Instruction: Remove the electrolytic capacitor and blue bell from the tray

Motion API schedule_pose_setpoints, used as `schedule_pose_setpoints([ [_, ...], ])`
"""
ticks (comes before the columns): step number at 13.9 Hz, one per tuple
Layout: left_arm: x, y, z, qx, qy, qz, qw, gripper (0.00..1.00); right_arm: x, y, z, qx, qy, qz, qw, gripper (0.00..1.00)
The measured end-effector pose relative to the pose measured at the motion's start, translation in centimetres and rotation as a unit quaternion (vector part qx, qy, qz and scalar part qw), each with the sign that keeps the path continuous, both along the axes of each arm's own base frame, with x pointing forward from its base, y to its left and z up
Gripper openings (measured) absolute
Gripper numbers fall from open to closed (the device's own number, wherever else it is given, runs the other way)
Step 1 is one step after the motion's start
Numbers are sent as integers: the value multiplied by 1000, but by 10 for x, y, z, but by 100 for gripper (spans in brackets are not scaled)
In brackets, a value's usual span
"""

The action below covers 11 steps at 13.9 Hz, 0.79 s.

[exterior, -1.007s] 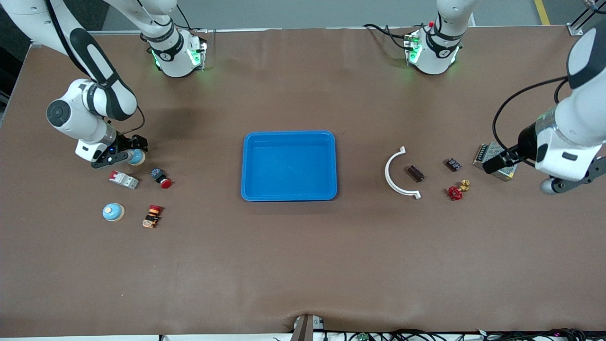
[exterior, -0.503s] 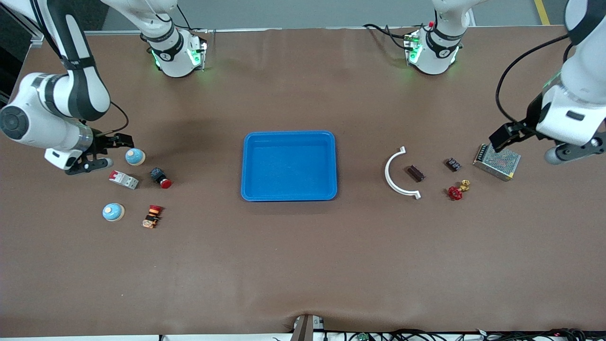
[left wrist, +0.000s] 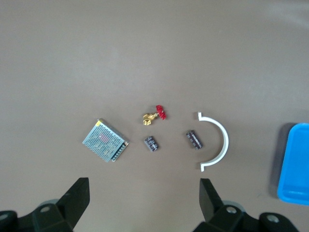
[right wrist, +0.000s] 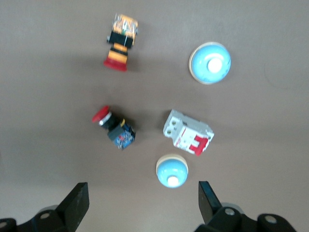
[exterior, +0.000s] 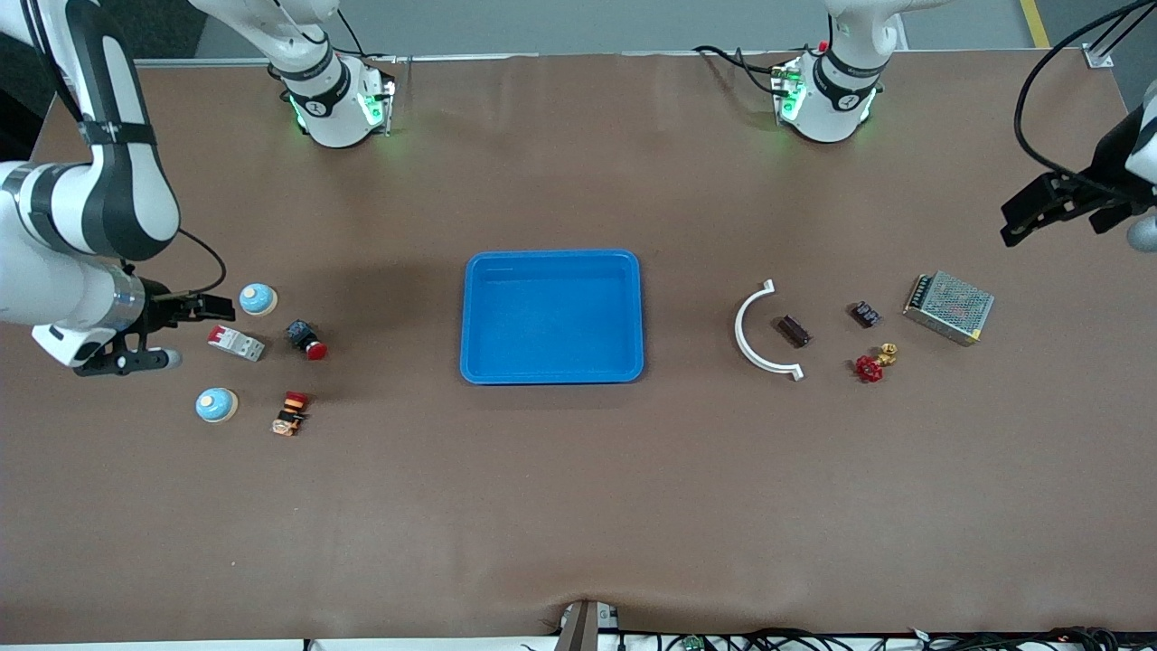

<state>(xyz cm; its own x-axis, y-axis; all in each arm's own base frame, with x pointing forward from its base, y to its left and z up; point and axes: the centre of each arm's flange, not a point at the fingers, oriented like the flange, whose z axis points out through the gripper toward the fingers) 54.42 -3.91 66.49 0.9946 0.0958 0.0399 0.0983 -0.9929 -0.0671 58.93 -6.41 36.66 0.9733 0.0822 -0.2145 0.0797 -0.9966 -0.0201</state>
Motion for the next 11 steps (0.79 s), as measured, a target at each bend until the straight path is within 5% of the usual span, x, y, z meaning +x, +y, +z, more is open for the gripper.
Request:
schedule_pose_setpoints([
  [5,-10,7,1,2,12,-1,1000,100,26,10,18,-7,-16,-18,1000,100],
  [8,-10,10,1,3,13,-12,1000,100,34,28,67,-12,-7,-44,999,100],
  [11,-10,11,1,3,13,-16,1000,100,35,42,110,-20,-25,-89,996,100],
])
